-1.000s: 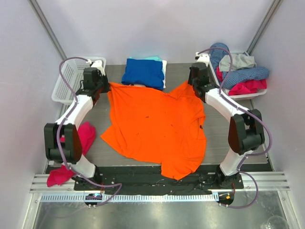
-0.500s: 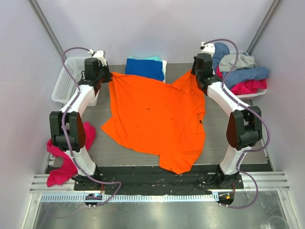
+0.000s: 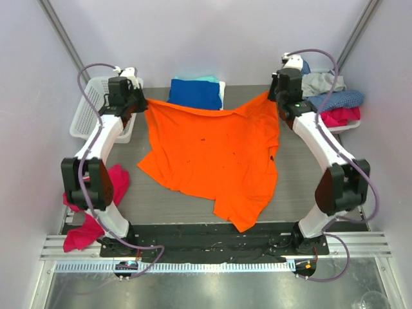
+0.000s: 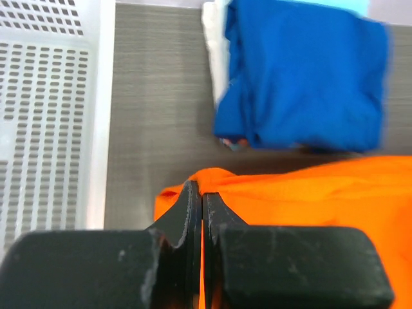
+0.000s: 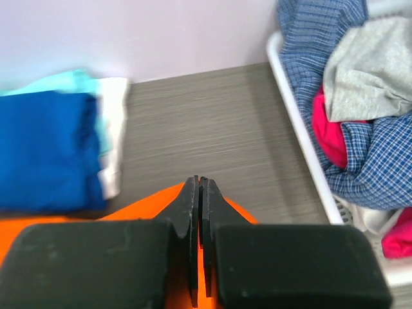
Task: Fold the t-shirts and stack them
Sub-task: Flatten the tshirt out
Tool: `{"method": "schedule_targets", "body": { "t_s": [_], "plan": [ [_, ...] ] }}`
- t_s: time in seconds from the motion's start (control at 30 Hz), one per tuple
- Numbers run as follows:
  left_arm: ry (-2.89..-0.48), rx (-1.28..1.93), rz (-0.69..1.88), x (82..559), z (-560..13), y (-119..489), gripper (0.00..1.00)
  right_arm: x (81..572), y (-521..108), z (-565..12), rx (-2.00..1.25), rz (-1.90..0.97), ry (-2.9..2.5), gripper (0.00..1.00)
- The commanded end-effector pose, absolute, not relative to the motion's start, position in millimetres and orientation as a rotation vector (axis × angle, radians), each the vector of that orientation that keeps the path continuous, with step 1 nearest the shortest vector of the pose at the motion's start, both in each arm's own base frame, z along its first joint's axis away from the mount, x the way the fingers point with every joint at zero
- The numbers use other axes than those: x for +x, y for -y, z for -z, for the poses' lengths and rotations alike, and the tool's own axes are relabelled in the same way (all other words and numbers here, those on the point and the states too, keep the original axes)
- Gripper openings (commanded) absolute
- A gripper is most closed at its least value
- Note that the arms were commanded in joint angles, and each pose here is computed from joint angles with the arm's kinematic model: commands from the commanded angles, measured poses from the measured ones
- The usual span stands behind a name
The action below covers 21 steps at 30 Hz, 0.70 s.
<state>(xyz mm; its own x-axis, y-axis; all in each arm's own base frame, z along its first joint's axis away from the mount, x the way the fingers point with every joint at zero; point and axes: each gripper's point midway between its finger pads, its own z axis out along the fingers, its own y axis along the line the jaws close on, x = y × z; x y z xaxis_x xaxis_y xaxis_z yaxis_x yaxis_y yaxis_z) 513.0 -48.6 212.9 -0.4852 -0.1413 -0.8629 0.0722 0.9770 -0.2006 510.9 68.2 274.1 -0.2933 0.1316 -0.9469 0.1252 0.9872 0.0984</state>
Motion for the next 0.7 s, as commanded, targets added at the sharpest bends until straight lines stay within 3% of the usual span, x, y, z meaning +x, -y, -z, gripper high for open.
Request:
{"method": "schedule_targets", "body": {
  "t_s": [0.0, 0.1, 0.2, 0.23, 0.3, 0.5, 0.67],
  "plan": [
    [-1.833, -0.013, 0.36, 425.9, -349.9, 68.6, 0.0, 425.6, -96.0, -414.0, 0.067, -0.313, -1.68, 0.01],
    [-1.754, 0.008, 0.406, 348.5, -403.3, 76.2, 0.0, 363.5, -104.9, -462.8, -0.021, -0.428, -1.637, 0.01],
    [-1.771, -0.006, 0.327, 276.3, -427.1, 68.8, 0.0, 296.8, -96.8, -498.6, -0.069, -0.452, -1.598, 0.01],
    [-1.799, 0.093, 0.361, 248.8, -425.5, 91.2, 0.0, 276.4, -92.7, -504.7, -0.074, -0.451, -1.603, 0.01],
    [-1.713, 0.041, 0.412, 207.0, -442.1, 80.2, 0.0, 231.2, -85.7, -525.4, -0.078, -0.466, -1.529, 0.01],
    [-1.578, -0.082, 0.543, 115.7, -465.3, 46.2, 0.0, 144.0, -72.2, -564.3, -0.078, -0.544, -1.369, 0.01],
    [-1.398, -0.088, 0.538, 78.3, -518.2, 30.0, 0.0, 104.7, -57.4, -611.8, -0.058, -0.54, -1.208, 0.01]
  ]
}}
